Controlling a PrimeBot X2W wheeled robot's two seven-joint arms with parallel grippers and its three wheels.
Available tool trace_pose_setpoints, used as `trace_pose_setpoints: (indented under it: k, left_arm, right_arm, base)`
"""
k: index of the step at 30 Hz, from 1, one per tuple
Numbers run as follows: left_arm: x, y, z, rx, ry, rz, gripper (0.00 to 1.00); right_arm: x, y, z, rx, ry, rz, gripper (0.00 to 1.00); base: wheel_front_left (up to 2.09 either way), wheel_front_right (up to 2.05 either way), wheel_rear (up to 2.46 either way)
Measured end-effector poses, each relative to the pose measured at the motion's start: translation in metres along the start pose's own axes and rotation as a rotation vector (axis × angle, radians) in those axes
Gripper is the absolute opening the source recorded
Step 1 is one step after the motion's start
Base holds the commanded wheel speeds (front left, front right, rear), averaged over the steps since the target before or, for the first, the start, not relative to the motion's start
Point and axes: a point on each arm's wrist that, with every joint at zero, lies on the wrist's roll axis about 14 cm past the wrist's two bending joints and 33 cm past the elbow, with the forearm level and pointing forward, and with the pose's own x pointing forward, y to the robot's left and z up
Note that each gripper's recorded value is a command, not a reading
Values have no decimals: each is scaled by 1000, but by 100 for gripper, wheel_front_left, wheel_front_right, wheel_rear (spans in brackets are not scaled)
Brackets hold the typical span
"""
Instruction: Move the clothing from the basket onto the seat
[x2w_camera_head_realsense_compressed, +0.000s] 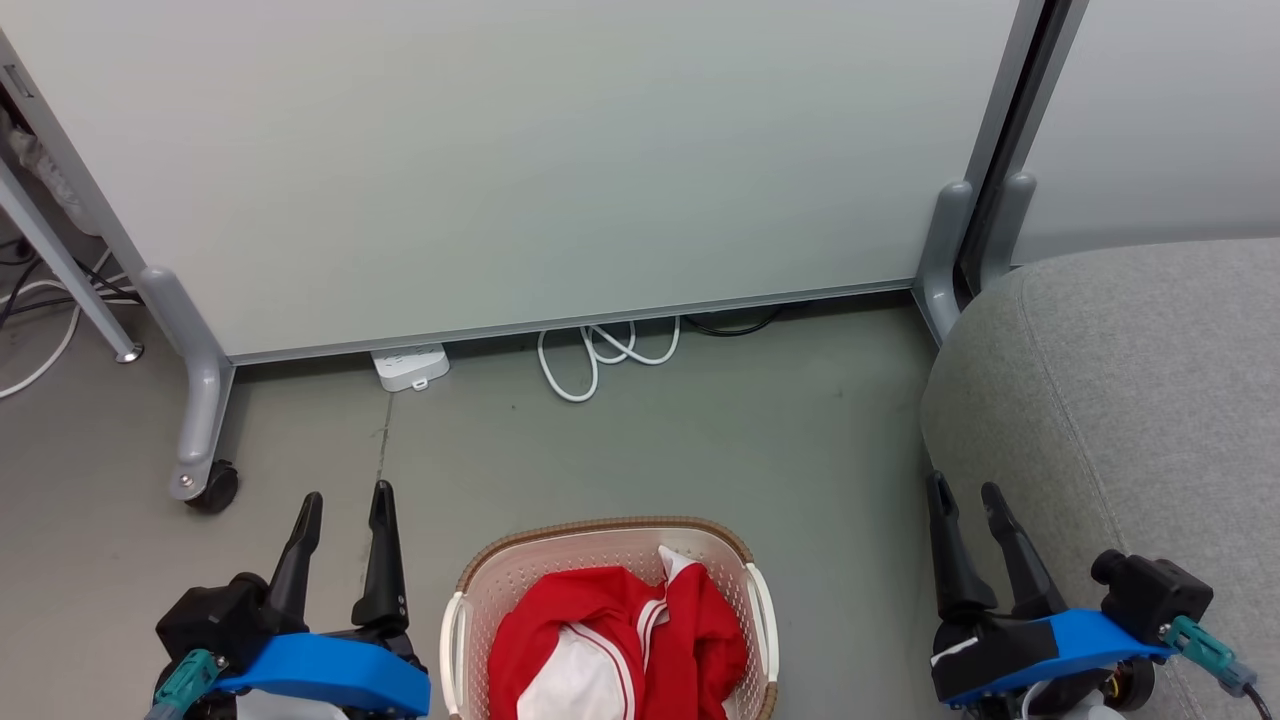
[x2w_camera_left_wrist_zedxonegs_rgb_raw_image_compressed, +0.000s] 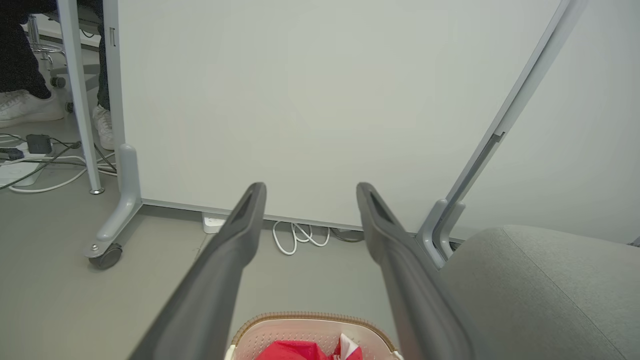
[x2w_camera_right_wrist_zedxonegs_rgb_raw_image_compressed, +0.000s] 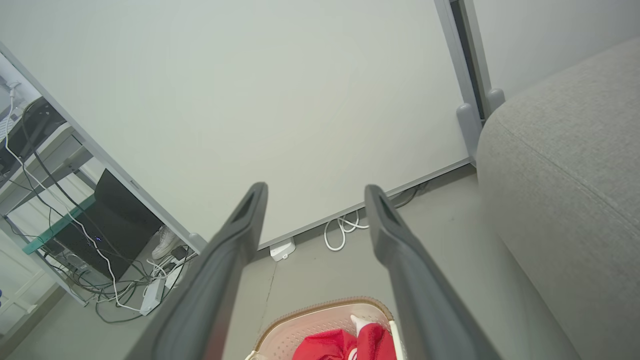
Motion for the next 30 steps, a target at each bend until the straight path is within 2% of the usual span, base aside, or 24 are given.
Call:
trace_pose_setpoints:
  k: [30]
  left_arm:
    - [0,-12,5,254,-56,-54,100]
  right_arm:
    - [5,14,-5,-247,-6,73,100]
  base:
    - [0,0,0]
